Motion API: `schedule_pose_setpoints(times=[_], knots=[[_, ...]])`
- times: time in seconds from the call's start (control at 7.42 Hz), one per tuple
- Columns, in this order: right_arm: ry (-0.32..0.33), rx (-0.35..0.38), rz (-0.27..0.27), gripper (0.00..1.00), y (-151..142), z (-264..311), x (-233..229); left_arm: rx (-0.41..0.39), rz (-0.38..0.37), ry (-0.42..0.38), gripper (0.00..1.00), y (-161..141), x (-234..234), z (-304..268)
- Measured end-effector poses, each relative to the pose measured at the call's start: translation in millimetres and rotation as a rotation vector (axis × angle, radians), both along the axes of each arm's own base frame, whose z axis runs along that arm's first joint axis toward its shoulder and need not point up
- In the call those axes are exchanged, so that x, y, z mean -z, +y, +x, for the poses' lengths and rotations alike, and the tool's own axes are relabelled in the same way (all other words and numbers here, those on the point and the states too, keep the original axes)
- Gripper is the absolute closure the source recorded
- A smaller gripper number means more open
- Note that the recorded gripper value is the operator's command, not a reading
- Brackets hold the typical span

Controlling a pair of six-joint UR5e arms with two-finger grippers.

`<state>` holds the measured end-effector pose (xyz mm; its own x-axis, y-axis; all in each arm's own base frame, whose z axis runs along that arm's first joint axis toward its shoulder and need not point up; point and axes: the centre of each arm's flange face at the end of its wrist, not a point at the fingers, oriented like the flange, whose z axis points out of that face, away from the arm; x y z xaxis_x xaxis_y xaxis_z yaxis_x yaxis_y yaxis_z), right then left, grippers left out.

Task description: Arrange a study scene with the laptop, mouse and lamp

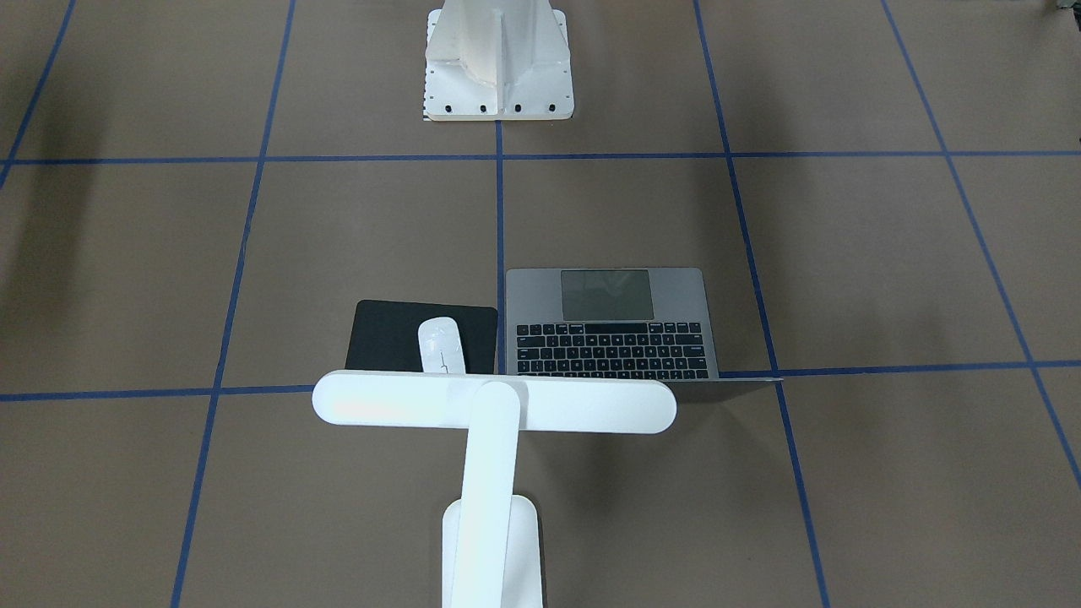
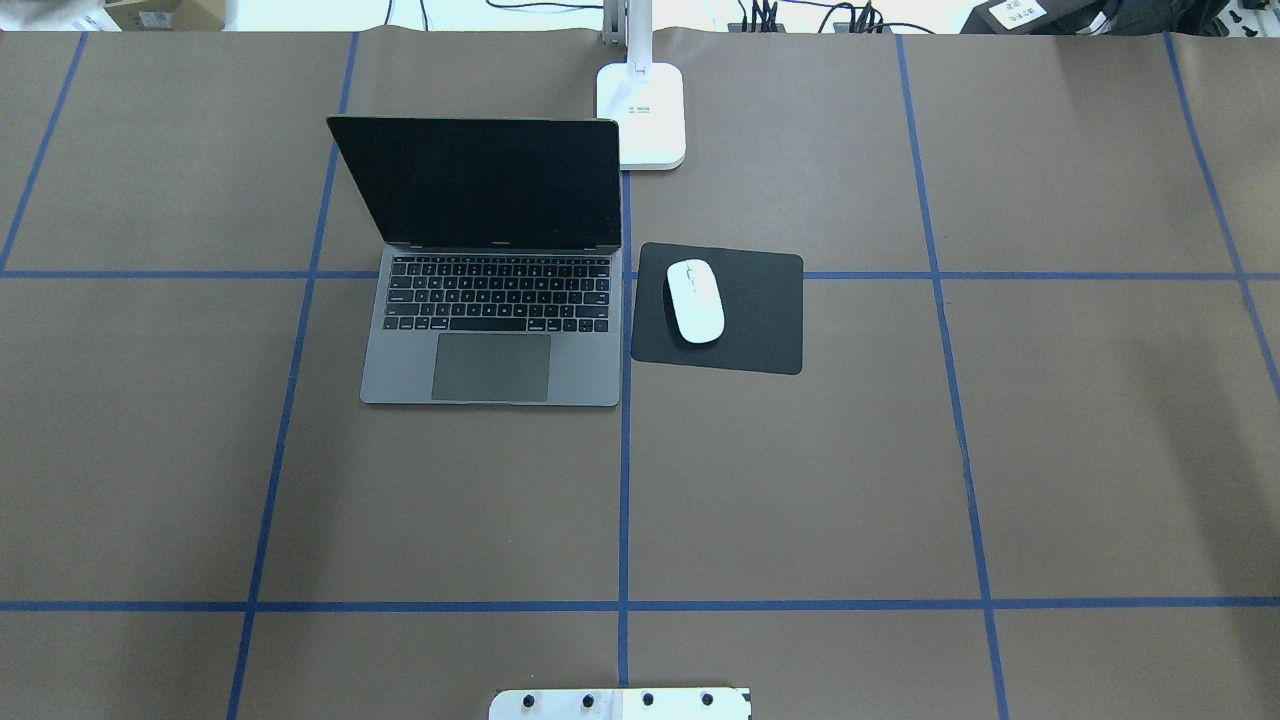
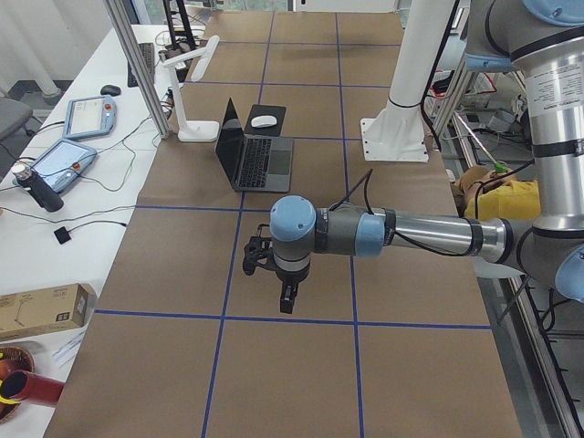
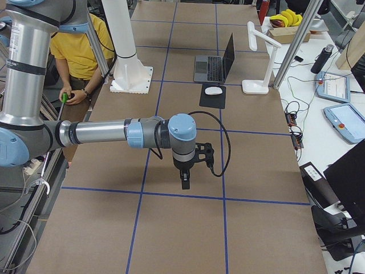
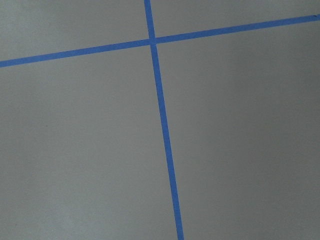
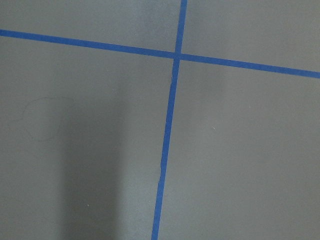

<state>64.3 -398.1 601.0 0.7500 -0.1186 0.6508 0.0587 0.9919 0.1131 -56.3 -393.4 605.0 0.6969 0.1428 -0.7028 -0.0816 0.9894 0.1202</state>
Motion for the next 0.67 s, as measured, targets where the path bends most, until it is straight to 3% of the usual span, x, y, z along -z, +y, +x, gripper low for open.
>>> schedule_pose_setpoints(times=[0.67], knots=[[-0.001, -0.002, 0.0, 0.0, -0.6, -0.1, 0.8, 0.0, 0.003, -0.001, 0.0, -0.3, 2.1, 0.2]])
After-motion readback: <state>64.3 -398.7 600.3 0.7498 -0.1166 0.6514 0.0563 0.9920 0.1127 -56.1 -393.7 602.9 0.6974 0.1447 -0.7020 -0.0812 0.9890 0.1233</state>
